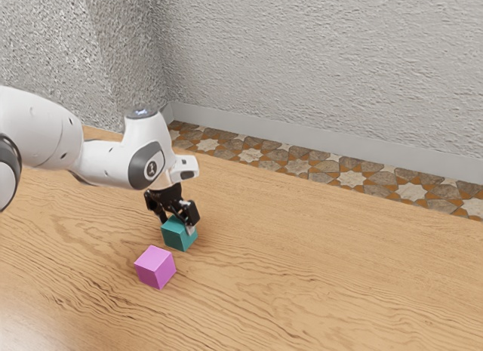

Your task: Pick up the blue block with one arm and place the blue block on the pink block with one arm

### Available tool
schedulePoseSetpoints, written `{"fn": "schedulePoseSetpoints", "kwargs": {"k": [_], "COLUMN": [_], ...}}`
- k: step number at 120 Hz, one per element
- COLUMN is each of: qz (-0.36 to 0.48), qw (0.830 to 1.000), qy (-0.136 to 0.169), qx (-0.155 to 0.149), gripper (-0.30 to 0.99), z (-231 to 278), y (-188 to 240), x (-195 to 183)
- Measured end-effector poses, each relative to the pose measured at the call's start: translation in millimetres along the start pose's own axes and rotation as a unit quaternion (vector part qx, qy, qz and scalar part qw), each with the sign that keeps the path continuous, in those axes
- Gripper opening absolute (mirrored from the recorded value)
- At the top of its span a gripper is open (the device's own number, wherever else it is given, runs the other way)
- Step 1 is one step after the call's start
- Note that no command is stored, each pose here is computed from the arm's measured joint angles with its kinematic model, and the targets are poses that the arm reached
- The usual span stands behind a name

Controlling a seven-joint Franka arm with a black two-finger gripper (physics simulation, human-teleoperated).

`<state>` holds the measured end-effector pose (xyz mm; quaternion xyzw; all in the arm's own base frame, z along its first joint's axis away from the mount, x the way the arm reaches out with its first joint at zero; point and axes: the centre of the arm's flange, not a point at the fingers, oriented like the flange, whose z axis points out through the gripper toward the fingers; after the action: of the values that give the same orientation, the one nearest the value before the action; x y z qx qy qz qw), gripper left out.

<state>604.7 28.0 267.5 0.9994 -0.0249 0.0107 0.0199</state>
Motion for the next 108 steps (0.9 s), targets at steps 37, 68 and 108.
{"fn": "schedulePoseSetpoints", "kwargs": {"k": [37, 68, 108], "qz": [0.006, 0.007, 0.007], "qw": [1.0, 1.0, 1.0], "qy": [-0.007, -0.01, -0.008], "qx": [-0.002, -0.003, -0.002], "gripper": [0.67, 0.67, 0.38], "z": [5.3, 7.0, 7.1], "y": [4.4, 5.3, 9.1], "x": [-4.1, -6.3, -5.2]}}
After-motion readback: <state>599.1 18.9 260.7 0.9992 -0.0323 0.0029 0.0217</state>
